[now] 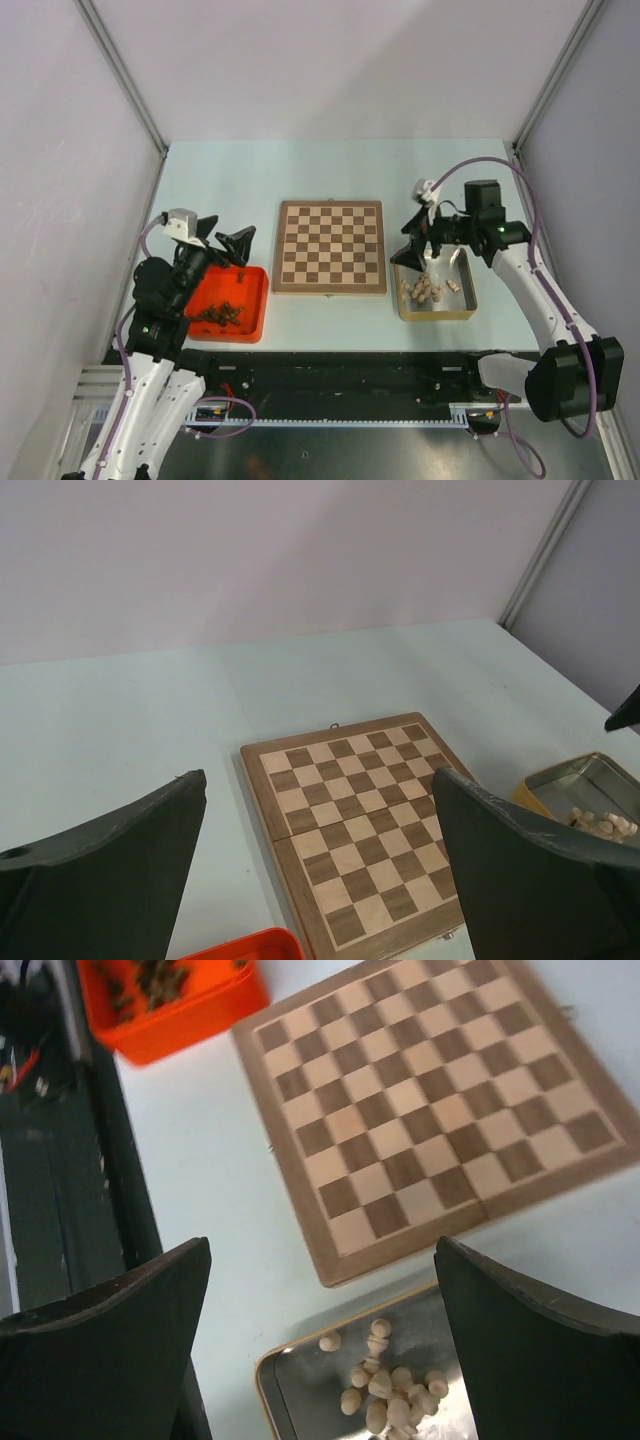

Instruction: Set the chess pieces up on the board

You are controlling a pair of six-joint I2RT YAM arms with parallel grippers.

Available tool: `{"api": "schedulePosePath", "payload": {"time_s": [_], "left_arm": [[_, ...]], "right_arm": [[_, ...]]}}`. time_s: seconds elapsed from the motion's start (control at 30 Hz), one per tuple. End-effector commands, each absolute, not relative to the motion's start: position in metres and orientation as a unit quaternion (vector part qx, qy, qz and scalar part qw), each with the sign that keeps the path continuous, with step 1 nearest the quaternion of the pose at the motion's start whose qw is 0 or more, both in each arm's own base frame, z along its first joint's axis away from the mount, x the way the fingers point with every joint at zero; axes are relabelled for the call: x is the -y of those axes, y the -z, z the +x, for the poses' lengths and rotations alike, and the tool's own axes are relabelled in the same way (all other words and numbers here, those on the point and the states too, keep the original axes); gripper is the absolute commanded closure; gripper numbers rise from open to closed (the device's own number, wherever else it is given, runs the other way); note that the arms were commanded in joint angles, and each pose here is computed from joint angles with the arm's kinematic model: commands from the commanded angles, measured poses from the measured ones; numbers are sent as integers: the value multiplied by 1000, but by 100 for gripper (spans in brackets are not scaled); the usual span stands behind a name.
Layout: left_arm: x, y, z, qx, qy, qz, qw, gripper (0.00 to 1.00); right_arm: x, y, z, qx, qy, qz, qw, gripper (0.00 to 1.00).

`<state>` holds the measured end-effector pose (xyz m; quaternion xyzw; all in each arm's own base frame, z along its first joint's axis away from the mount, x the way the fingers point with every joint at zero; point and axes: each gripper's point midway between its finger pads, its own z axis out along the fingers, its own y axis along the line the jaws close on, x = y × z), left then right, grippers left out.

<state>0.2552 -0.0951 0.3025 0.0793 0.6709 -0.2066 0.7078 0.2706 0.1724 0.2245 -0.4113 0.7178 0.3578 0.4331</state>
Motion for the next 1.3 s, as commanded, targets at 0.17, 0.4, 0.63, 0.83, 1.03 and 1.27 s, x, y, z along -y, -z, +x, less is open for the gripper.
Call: {"api": "schedulePosePath", "payload": {"time_s": [0.17, 0.4, 0.63, 0.83, 1.03, 1.27], "left_arm": [[104, -304, 255, -672, 227, 93, 699, 0], [103, -297, 260, -682, 222, 93, 690, 0], [100, -295, 264, -687, 220, 88, 687, 0], [102, -293, 264, -690, 227, 89, 681, 0], [104, -295, 262, -688, 235, 93, 680, 0], [106, -294, 262, -689, 240, 94, 677, 0]], "right_arm": [[-185, -198, 233, -629, -352, -574, 388, 0], [-171, -179, 249, -668, -309, -567, 370, 0], [-158, -172, 250, -677, -287, -572, 365, 0], [-151, -171, 250, -680, -288, -567, 365, 0], [-141, -179, 249, -684, -283, -555, 378, 0], [-123, -183, 253, -713, -263, -522, 387, 0]]}}
